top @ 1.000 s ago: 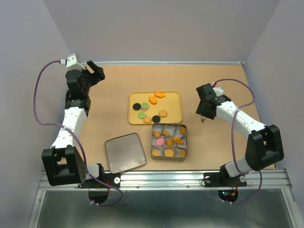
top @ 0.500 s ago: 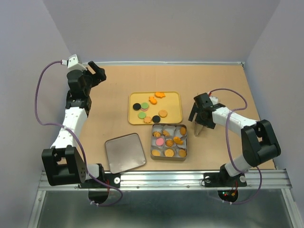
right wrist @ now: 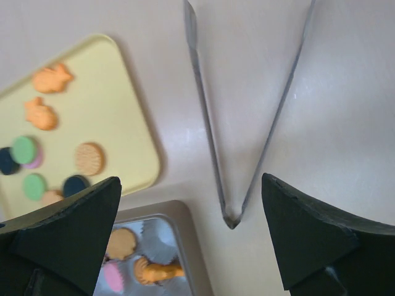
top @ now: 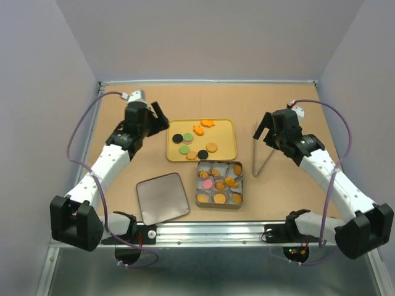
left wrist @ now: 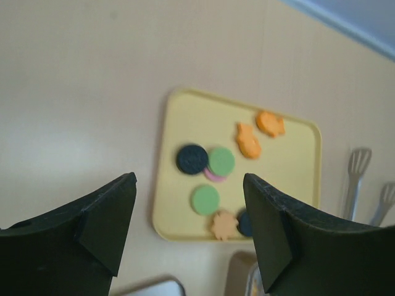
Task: Pack the cookies
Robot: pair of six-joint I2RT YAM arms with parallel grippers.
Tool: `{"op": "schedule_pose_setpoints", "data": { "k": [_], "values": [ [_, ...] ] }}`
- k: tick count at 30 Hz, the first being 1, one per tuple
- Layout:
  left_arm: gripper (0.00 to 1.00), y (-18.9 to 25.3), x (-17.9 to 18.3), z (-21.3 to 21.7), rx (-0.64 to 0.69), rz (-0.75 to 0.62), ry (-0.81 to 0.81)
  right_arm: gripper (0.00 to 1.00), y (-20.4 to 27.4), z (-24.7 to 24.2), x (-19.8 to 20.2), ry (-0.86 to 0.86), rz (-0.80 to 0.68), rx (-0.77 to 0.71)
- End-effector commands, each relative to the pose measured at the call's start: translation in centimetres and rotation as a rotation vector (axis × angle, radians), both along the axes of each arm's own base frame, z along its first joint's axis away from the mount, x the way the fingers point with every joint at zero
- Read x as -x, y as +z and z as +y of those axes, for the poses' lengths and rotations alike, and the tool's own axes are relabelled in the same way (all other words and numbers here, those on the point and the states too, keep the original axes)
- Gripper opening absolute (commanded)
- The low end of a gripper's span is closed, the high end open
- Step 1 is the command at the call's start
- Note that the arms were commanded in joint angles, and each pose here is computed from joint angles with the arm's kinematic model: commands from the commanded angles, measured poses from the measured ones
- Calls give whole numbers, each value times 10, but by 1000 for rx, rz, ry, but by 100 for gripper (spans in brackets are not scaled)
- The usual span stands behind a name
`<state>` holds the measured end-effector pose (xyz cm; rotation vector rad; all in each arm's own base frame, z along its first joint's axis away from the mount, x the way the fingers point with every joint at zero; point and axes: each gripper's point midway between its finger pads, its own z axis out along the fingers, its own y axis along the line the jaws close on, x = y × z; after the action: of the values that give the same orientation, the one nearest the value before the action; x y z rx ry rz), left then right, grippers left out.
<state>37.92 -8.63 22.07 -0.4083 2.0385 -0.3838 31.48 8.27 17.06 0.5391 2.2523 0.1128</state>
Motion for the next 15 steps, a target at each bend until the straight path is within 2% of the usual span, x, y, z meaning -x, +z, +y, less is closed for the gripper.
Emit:
{"op": "schedule_pose_setpoints", "data": {
  "k": [1,6,13,15],
  "values": [
    [80,-43,53,-55,1,180,-24,100,59,-2,7,19,-127,-36],
    [77,-91,99,-77,-35,357,-50,100,76,3,27,66,-157,-99],
    [75,-127,161,-102,-59,479,-107,100,71,-1,44,78,-152,-108],
    [72,-140,174,-103,-75,509,-123,100,71,-1,47,83,-152,-113]
  ]
}}
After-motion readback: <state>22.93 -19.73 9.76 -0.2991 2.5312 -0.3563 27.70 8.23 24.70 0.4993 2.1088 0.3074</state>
